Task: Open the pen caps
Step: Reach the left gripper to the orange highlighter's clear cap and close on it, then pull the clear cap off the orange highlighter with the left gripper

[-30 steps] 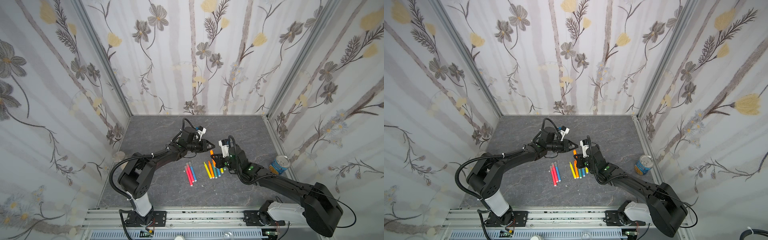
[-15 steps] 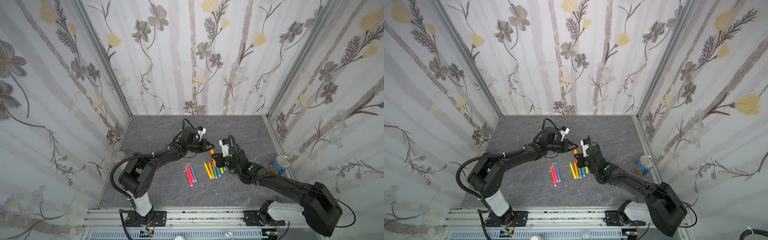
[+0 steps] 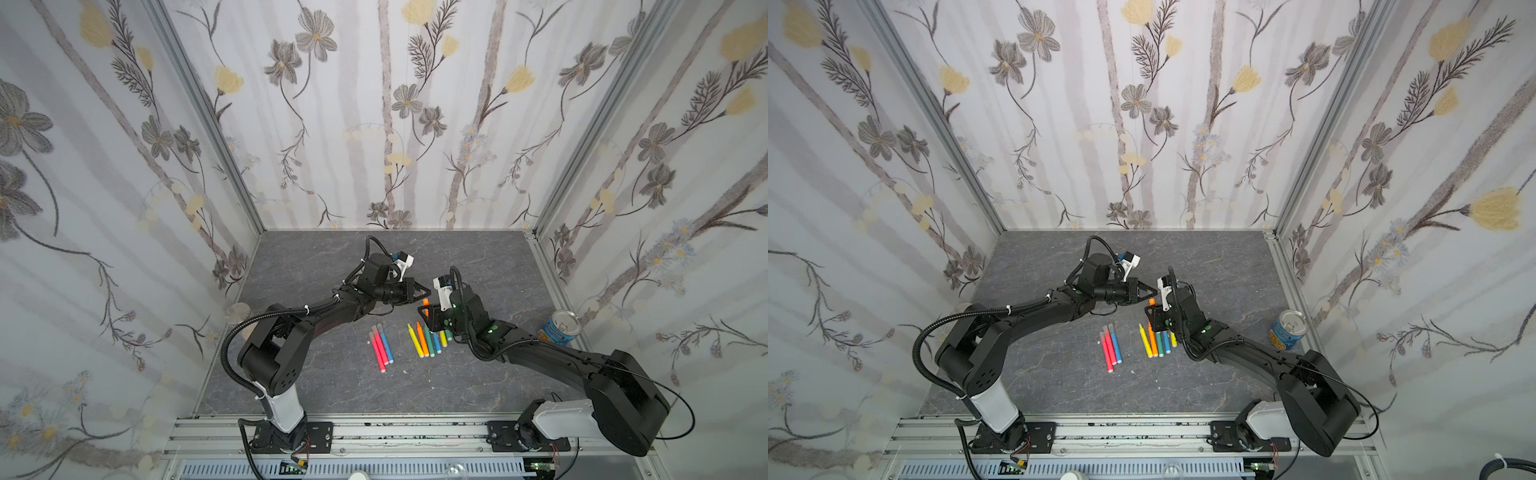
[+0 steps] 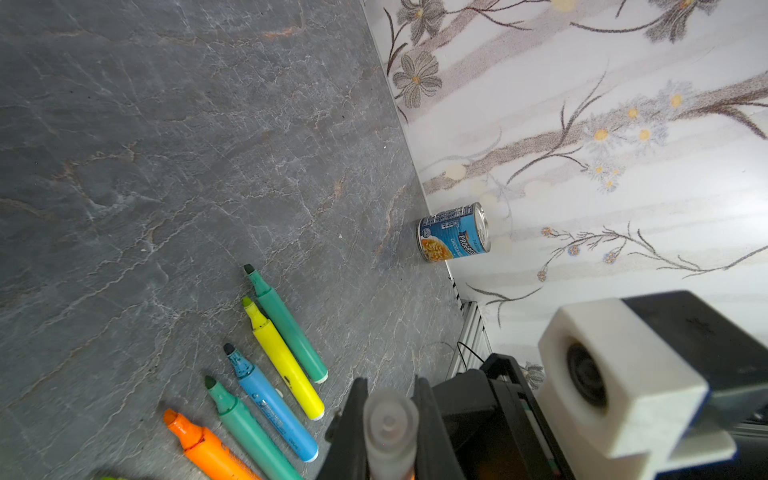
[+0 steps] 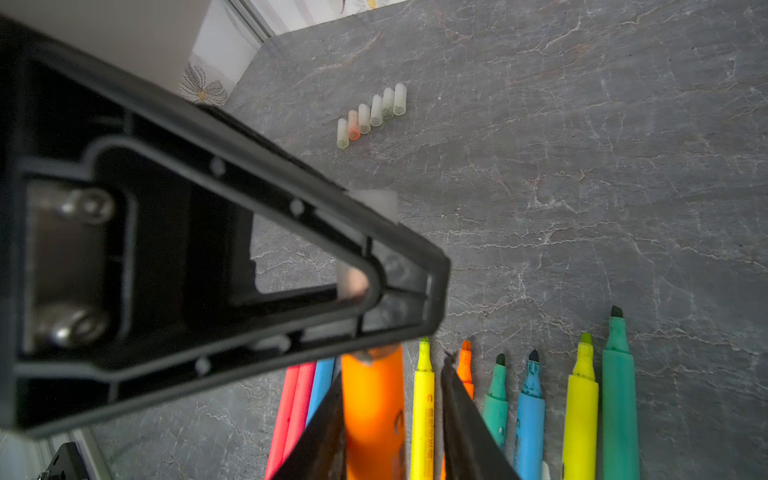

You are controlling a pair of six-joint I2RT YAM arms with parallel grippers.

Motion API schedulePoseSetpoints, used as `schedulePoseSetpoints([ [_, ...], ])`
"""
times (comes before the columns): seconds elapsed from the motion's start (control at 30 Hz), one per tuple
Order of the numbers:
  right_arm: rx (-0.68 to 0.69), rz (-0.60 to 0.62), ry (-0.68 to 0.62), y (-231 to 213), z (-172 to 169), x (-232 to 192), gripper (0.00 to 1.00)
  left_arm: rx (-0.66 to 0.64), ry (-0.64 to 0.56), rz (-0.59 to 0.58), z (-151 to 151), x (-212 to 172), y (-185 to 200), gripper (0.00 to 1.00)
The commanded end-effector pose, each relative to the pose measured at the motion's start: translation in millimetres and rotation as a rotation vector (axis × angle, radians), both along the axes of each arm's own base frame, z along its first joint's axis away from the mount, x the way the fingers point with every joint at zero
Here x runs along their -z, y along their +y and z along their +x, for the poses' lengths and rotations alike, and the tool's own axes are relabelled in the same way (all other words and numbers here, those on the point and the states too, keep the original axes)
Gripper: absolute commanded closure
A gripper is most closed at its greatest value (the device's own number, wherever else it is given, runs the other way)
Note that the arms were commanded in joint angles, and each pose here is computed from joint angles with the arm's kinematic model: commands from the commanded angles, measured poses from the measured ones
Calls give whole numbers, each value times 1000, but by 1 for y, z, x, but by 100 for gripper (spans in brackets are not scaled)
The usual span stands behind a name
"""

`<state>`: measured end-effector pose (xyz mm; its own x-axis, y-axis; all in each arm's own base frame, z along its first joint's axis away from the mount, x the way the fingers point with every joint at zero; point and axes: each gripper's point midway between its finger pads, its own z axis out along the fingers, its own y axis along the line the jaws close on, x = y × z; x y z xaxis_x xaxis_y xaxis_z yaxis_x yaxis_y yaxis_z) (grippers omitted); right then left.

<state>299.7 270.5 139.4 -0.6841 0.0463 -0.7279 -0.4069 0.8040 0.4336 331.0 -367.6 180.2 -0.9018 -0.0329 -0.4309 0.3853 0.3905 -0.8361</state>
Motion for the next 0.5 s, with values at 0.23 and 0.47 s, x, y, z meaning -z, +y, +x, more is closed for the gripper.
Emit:
schedulePoseSetpoints([
  [0.23,-28,18,-31,7,4,-8,100,-40,-53,6,9,-5,5,100],
  [0.47,-49,6,12,3,-12,12,100,-176,-76,52,38,8,38,100],
])
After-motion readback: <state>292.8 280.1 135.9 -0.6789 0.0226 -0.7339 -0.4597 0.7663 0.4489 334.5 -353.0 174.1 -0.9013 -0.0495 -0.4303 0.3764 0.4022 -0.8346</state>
